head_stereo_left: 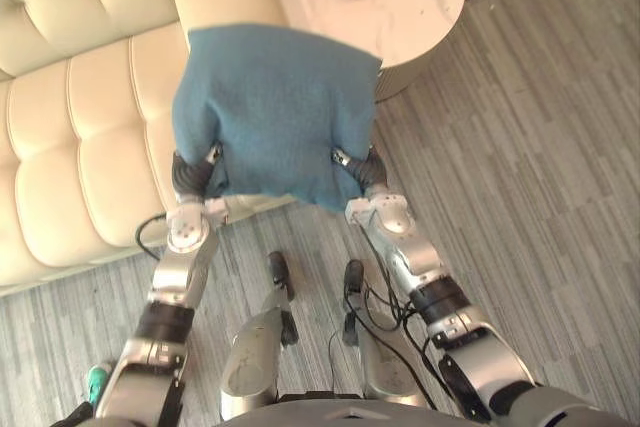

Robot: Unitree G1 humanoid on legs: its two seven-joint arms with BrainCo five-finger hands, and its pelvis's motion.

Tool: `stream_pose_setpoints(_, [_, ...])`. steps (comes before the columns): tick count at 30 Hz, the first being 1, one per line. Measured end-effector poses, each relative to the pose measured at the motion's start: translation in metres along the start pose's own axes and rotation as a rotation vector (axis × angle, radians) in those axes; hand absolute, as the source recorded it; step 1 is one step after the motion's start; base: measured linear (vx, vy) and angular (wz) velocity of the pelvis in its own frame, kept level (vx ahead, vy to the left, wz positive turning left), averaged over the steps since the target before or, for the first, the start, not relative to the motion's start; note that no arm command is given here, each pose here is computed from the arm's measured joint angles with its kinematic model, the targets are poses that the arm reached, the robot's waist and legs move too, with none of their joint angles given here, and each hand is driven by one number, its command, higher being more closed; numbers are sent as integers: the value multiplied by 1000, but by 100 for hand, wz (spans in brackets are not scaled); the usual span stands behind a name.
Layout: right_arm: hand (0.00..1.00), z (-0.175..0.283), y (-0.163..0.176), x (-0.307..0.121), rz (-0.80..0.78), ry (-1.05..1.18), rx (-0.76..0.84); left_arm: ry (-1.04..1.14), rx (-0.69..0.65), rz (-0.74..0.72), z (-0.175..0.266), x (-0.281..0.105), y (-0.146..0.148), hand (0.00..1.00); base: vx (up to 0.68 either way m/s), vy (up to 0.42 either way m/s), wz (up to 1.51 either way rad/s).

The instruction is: Pick up cushions and gather them together orderly.

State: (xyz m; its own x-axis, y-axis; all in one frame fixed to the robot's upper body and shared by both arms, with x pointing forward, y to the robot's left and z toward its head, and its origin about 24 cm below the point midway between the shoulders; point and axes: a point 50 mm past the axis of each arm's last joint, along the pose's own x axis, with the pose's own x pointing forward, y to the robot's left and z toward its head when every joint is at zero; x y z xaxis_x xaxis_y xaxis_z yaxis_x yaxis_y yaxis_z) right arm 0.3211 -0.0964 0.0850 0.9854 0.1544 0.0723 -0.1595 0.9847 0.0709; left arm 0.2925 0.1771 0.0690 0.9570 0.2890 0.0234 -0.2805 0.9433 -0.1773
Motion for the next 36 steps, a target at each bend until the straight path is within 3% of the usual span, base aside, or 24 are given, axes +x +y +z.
stream_pose_setpoints(14, [100, -10, 14, -37, 85, -13, 46, 74, -115, 106, -21, -75, 27, 100, 38, 8, -13])
stream_pose_setpoints(19, [100, -3, 18, -37, 102, -56, -51, 49, -122, 114, -17, -81, 30, 100, -16, 32, 8])
stream_pose_setpoints(25, [100, 3, 21, -46, 112, -88, -36, 17, -127, 113, -9, -86, 32, 100, -14, -10, 74])
stream_pose_setpoints(36, [100, -1, -11, -54, -18, -82, -96, 7, -141, 68, -9, -69, 19, 100, 8, 51, 124])
